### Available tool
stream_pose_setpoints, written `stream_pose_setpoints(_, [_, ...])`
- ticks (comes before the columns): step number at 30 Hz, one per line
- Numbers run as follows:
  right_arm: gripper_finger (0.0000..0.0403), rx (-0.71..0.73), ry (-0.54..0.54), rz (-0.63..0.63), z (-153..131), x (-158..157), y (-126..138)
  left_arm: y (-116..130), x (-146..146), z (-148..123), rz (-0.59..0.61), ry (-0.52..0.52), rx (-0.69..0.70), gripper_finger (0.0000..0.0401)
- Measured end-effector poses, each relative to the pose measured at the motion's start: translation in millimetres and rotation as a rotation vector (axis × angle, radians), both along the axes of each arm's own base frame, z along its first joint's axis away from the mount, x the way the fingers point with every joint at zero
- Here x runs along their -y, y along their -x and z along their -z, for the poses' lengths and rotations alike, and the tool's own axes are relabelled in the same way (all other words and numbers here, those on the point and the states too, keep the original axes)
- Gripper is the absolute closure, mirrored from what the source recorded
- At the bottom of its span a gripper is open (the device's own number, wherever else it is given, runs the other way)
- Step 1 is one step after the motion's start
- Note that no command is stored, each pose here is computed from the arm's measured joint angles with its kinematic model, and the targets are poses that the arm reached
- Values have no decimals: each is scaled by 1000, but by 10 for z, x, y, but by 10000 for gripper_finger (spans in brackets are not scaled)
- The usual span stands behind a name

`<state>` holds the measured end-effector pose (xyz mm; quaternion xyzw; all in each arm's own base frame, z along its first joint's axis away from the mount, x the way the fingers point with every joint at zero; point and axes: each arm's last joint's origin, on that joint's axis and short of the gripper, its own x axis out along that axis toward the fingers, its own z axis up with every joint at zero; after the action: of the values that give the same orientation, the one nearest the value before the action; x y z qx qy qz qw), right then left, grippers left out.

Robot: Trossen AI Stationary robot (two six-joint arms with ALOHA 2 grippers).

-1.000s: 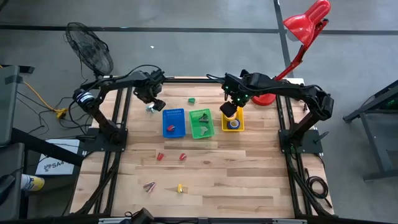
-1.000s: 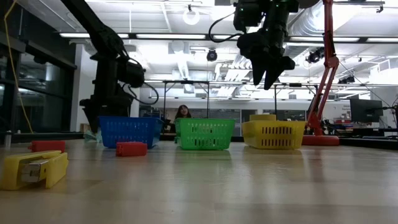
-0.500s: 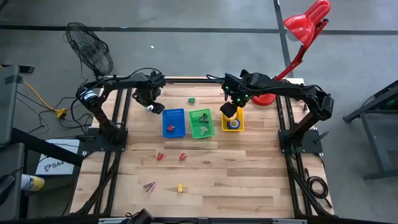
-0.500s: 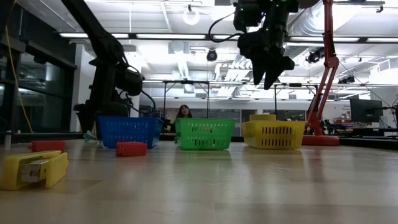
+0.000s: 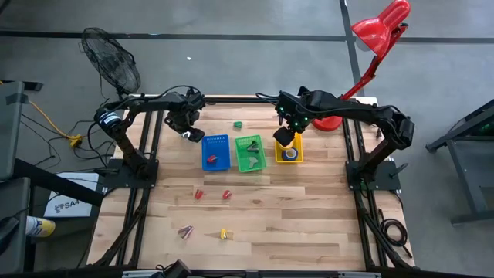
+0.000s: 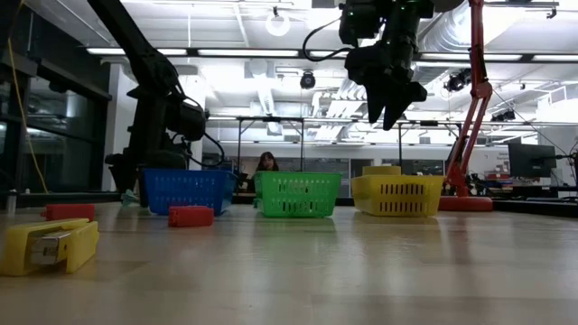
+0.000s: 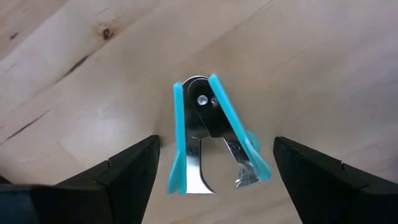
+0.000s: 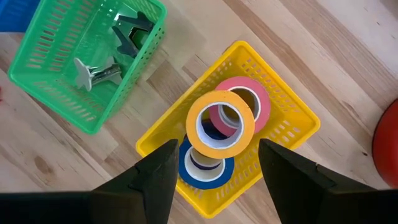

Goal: Pick and place Stapler, Stapler remover, tape
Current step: Put the blue staple remover into the green bin

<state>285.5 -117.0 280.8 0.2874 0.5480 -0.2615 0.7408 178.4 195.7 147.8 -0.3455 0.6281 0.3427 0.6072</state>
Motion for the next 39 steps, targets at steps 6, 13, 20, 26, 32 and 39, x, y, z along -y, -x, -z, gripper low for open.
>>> stream_pose_setpoints(6, [190,0,0,0,0,0,0,-10,-5,1,-21,1,18,90])
stream_pose_setpoints(13, [190,0,0,0,0,0,0,-16,-16,0,-106,-17,18,90])
stream_pose_setpoints(20, [190,0,2,-4,0,0,-1,-28,-29,-2,-186,-33,29,90])
stream_pose_setpoints(26, [191,-1,7,-25,0,0,-1,-24,-25,-2,-204,-34,22,97])
stream_pose_setpoints(32, [191,-3,13,-43,0,0,-1,-18,-18,-4,-219,-26,15,151])
stream_pose_setpoints(39, [194,-4,17,-58,0,0,-1,-4,-6,-5,-234,-16,-2,215])
